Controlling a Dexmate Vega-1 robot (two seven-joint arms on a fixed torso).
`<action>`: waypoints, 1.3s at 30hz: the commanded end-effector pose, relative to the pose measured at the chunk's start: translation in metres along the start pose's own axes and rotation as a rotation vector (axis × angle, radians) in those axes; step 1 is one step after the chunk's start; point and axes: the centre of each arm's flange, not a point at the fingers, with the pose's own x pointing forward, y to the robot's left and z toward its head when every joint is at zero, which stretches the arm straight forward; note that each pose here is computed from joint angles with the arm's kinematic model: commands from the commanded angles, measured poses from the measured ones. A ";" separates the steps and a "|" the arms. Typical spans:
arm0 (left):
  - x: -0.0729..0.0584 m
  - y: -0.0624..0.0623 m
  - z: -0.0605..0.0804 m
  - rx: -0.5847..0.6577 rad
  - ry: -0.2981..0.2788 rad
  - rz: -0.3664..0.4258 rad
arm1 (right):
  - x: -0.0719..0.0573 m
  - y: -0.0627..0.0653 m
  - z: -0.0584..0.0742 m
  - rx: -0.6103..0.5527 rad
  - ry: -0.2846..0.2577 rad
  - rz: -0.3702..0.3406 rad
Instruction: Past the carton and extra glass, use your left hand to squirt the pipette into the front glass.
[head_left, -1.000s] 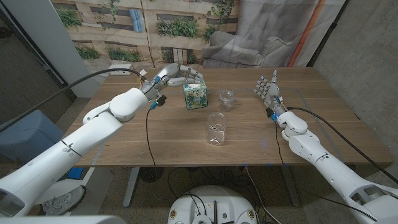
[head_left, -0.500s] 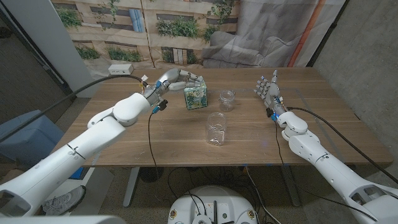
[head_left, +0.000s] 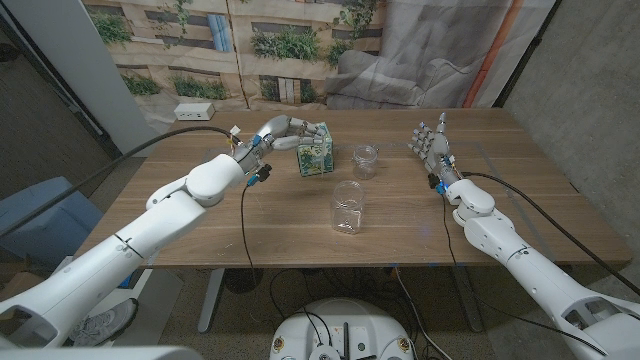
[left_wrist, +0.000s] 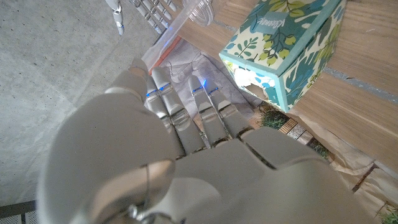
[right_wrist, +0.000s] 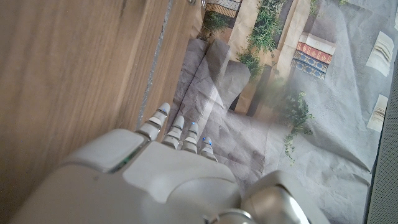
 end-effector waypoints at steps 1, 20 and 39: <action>0.001 -0.002 -0.007 -0.012 0.005 0.008 | 0.000 0.000 0.000 0.000 0.000 0.000; 0.002 -0.006 -0.014 -0.019 0.023 0.017 | 0.000 0.000 0.000 0.000 0.000 0.000; 0.002 -0.010 -0.016 -0.017 0.027 0.018 | 0.000 0.000 0.000 0.000 0.001 0.006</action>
